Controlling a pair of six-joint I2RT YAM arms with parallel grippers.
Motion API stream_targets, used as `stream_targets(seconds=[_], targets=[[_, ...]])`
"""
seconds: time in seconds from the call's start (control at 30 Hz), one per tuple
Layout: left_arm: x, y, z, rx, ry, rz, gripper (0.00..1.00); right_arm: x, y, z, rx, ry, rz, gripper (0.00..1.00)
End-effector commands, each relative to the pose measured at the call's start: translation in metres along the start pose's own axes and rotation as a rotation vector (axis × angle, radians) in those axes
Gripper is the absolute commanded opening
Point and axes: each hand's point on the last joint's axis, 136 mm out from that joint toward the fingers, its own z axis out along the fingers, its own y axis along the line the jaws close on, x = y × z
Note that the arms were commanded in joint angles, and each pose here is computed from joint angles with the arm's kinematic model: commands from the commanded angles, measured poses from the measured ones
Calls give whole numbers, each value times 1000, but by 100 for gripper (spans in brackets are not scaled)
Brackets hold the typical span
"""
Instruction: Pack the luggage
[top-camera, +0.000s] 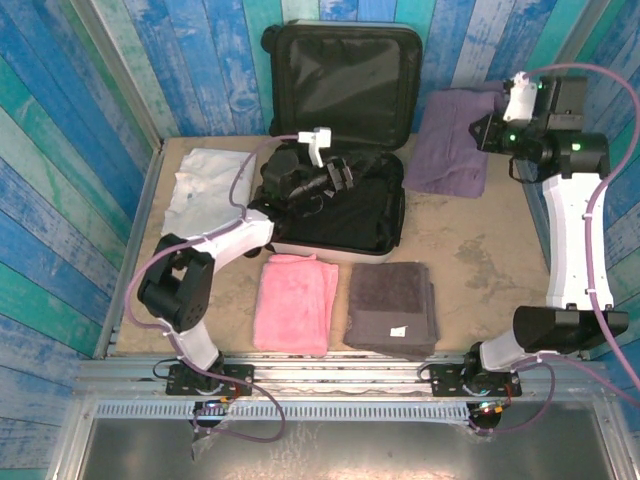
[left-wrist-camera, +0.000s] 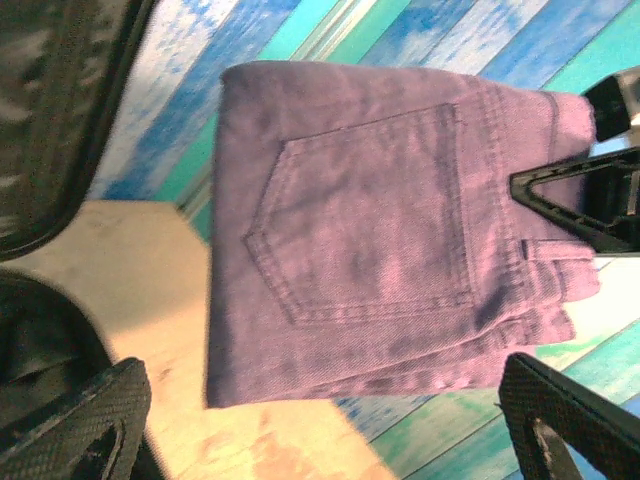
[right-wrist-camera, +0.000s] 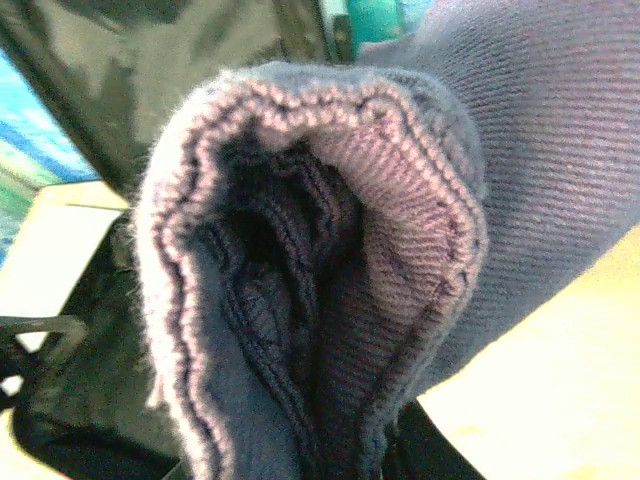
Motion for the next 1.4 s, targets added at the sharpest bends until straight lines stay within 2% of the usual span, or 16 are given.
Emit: stream_targets(seconds=[0.0, 0.13, 0.27, 0.47, 0.6, 0.77, 1.0, 1.07, 1.27, 1.37], targets=[[0, -13, 3, 168, -5, -49, 93, -22, 46, -18, -218, -55, -32, 0], [7, -17, 6, 290, 65, -87, 93, -24, 71, -27, -361, -45, -32, 0], [14, -20, 11, 380, 122, -119, 93, -24, 86, -38, -441, -48, -41, 0], [19, -14, 20, 413, 161, -161, 93, -27, 107, -57, -554, -69, -56, 0], [27, -4, 30, 390, 222, -171, 93, -28, 114, -63, -592, -69, -51, 0], [24, 11, 32, 349, 220, -160, 93, -28, 120, -68, -627, -65, -45, 0], [6, 51, 24, 264, 176, -191, 93, -32, 131, -84, -683, -87, -50, 0], [0, 50, 20, 297, 153, -201, 93, -34, 135, -88, -709, -97, -45, 0], [-14, 11, 3, 519, 118, -214, 93, -32, 143, -89, -756, -94, -34, 0], [-14, 1, 0, 565, 121, -208, 93, -28, 148, -84, -775, -77, -36, 0]])
